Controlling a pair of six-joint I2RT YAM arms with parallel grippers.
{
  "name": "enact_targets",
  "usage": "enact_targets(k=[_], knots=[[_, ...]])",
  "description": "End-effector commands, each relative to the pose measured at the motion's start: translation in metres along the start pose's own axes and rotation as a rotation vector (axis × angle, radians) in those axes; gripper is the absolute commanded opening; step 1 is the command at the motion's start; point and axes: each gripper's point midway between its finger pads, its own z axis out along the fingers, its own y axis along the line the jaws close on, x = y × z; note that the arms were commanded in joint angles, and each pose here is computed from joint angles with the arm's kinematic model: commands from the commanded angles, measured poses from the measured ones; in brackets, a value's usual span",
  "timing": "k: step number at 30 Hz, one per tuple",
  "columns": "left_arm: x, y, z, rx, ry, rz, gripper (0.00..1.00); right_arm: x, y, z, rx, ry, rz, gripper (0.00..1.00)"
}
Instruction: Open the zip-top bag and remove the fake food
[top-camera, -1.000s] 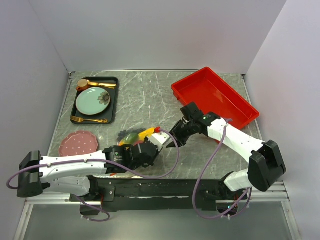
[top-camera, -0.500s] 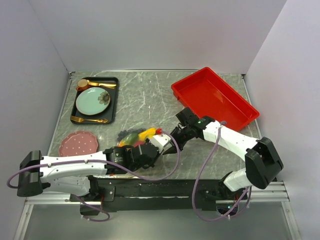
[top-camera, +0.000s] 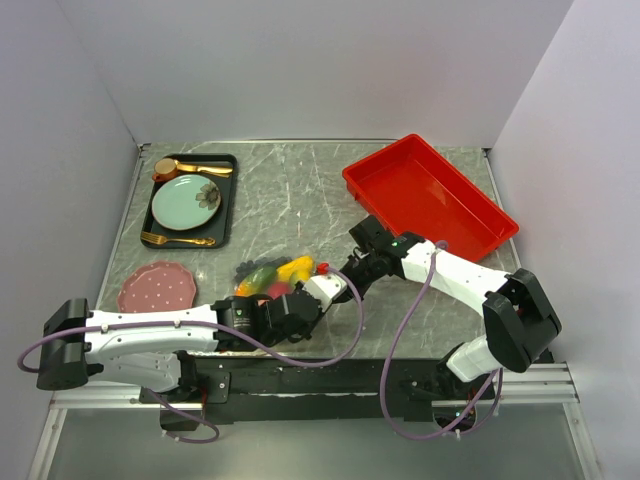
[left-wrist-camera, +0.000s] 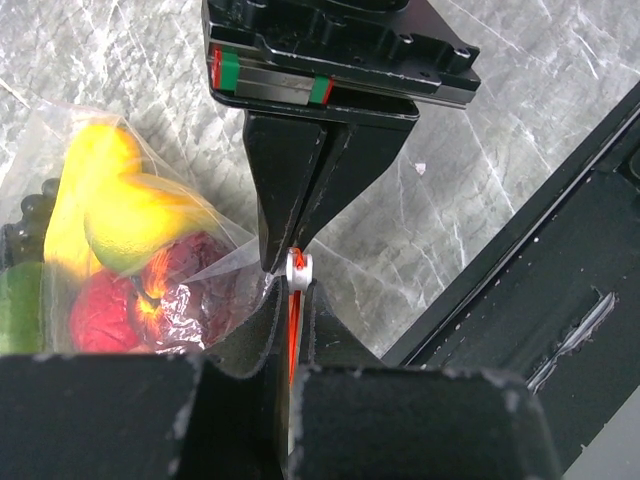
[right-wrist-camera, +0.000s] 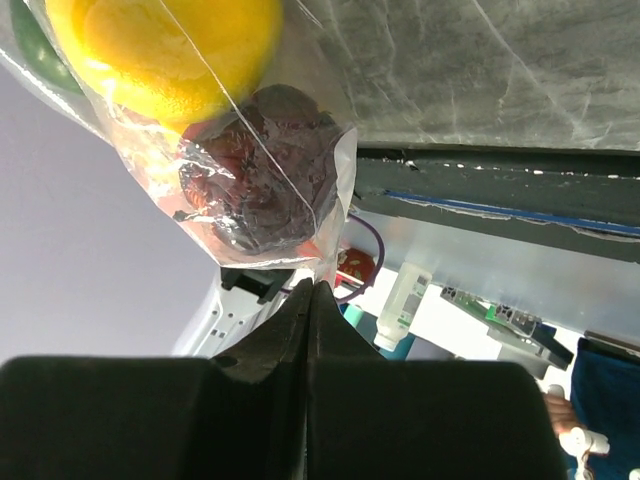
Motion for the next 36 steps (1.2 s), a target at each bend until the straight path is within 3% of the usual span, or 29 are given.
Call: enact_targets(k=[1,25,36], knots=[[-0.017,-0.010,-0.004,0.030,-0.040,-0.023,0.01,0.001,0.005,-0.002,-0.035,0.013,-0.004,0.00],[0.019,-0.017,-0.007,0.026,0.037,-0.043,0.01,-0.016,-0.002,-0.022,-0.095,-0.030,0.044,0.00],[0.040,-0.003,-0.013,-0.048,0.067,-0.116,0.01,-0.038,0.006,-0.052,-0.109,-0.153,0.032,0.00]])
